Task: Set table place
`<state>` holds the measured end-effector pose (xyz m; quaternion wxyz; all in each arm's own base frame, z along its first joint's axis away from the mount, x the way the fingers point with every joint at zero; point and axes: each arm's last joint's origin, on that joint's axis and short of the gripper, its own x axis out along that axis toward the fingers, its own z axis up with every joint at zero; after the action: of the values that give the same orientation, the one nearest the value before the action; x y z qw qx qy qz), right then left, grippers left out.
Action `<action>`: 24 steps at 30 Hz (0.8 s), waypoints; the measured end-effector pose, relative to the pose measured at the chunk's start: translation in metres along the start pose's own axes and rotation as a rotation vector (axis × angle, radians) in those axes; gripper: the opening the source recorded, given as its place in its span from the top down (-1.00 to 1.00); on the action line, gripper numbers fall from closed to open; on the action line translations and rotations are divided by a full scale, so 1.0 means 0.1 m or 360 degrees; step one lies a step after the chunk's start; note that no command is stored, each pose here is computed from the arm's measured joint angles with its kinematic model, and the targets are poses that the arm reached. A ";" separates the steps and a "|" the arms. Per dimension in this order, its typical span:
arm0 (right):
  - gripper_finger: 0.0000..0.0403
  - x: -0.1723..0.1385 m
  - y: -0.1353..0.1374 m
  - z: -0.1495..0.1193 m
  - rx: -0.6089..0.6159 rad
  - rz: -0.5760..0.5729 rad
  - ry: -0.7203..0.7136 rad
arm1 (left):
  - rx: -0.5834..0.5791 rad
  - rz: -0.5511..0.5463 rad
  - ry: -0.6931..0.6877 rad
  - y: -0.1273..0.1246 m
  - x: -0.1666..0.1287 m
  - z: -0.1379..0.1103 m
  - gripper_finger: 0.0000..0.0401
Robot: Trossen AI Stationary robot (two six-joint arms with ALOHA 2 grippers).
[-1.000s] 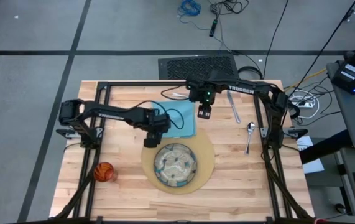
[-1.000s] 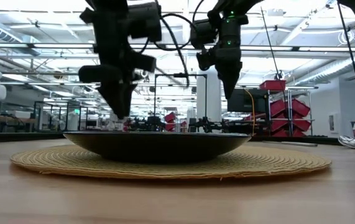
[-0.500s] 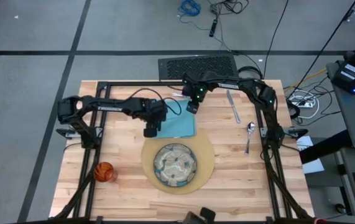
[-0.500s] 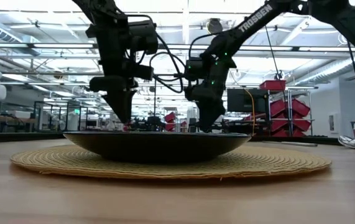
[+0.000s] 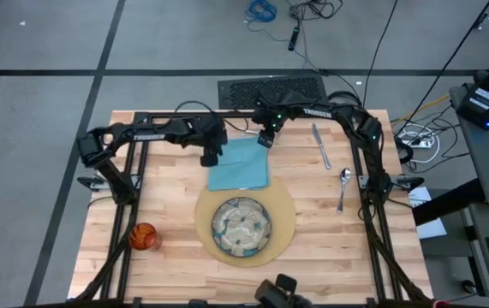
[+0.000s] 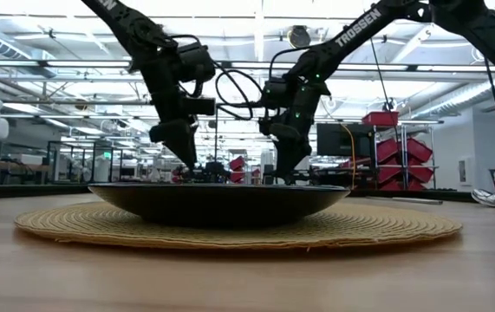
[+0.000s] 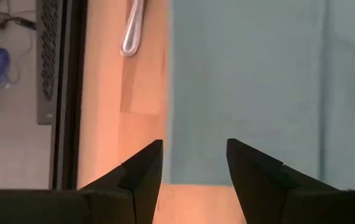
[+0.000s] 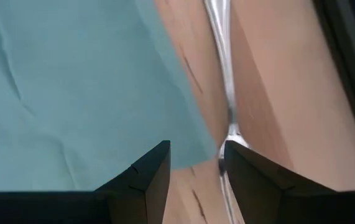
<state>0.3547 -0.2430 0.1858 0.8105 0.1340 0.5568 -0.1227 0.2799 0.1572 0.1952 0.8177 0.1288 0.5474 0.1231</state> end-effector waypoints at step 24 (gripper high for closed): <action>0.29 -0.01 -0.04 0.01 -0.0091 0.0033 -0.0042 | -0.0279 -0.0358 0.0191 0.47 0.57 -0.23 0.18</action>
<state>0.3539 -0.2472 0.1864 0.8226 0.1147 0.5479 -0.1001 0.2765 0.2223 0.1538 0.8003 -0.0129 0.5933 0.0854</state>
